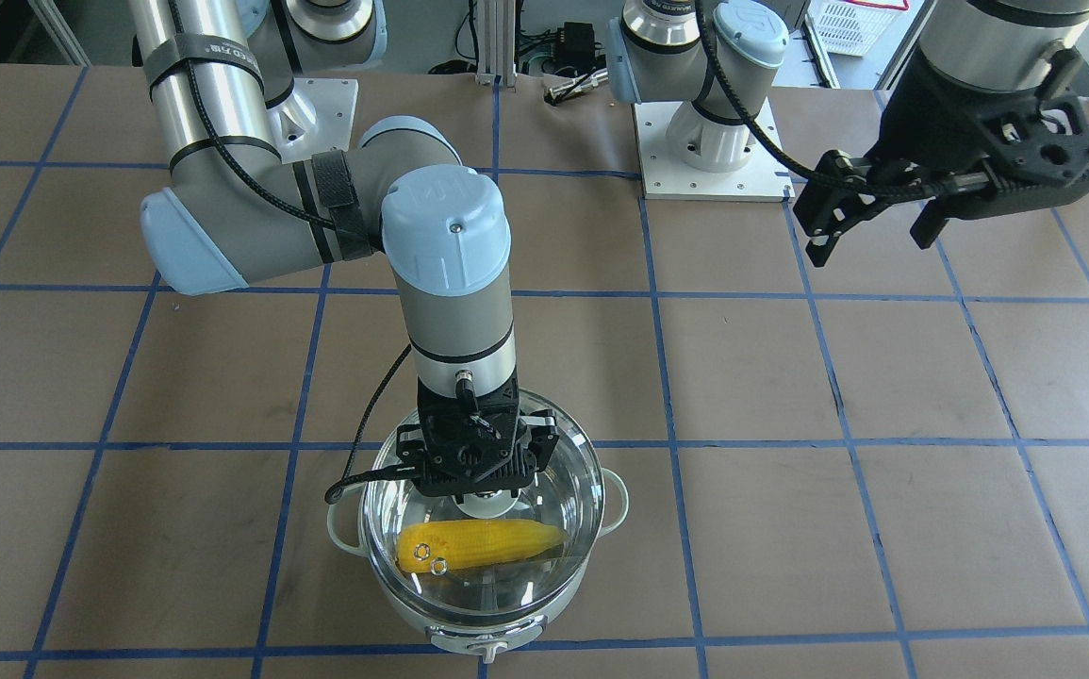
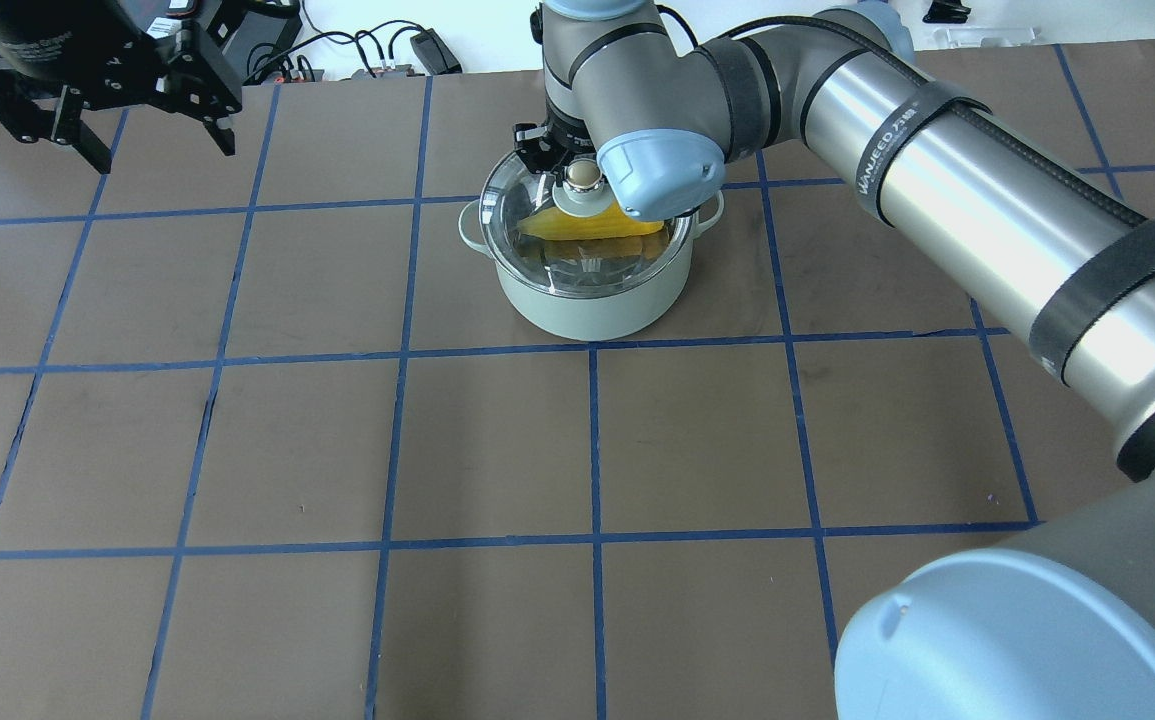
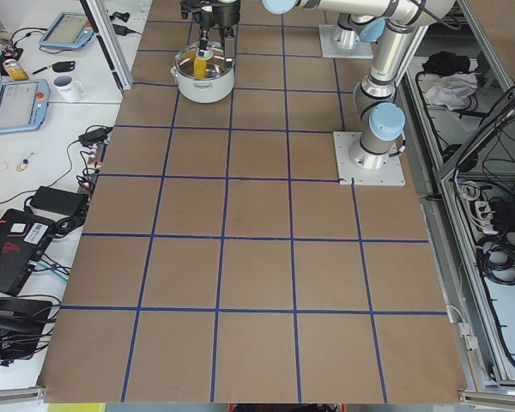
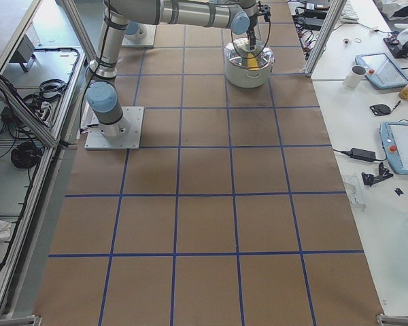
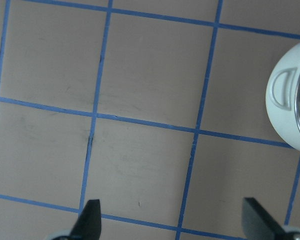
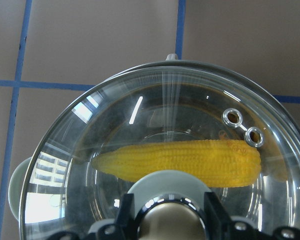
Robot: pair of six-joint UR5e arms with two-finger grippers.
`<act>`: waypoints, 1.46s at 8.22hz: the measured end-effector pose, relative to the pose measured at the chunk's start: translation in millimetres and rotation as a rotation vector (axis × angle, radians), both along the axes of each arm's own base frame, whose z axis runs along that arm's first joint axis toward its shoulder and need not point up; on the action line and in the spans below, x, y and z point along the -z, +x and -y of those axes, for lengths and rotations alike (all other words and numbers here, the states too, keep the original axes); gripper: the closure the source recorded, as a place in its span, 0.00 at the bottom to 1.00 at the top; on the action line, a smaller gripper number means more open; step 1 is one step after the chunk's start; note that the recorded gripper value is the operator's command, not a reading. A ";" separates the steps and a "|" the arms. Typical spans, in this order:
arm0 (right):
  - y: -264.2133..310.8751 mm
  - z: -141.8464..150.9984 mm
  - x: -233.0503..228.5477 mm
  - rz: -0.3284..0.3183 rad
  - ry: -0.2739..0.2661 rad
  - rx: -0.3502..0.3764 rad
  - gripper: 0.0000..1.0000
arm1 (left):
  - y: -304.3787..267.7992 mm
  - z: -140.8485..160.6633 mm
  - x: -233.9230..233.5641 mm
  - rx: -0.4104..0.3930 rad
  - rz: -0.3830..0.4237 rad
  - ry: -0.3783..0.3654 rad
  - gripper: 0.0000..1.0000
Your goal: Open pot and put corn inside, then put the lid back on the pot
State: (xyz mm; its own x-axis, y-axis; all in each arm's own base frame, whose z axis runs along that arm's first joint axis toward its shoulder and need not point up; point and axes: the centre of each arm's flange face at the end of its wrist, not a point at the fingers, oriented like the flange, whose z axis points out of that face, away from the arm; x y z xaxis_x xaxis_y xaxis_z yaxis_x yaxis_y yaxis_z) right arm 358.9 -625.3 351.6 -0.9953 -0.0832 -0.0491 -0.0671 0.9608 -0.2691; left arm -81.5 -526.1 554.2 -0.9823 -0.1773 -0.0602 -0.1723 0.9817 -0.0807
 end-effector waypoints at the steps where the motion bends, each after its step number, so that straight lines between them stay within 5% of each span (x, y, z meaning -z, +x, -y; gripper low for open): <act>1: -0.3 0.5 1.9 -0.001 0.001 0.000 0.74 | -23.3 -1.8 4.8 0.049 -0.002 0.009 0.00; 4: -4.5 2.9 3.1 -0.012 -0.001 -0.009 0.74 | -59.1 -9.4 23.0 0.120 -0.004 0.045 0.00; 12: -5.3 5.3 -0.6 -0.004 -0.033 -0.018 0.76 | -61.1 -8.4 35.7 0.137 0.001 0.064 0.00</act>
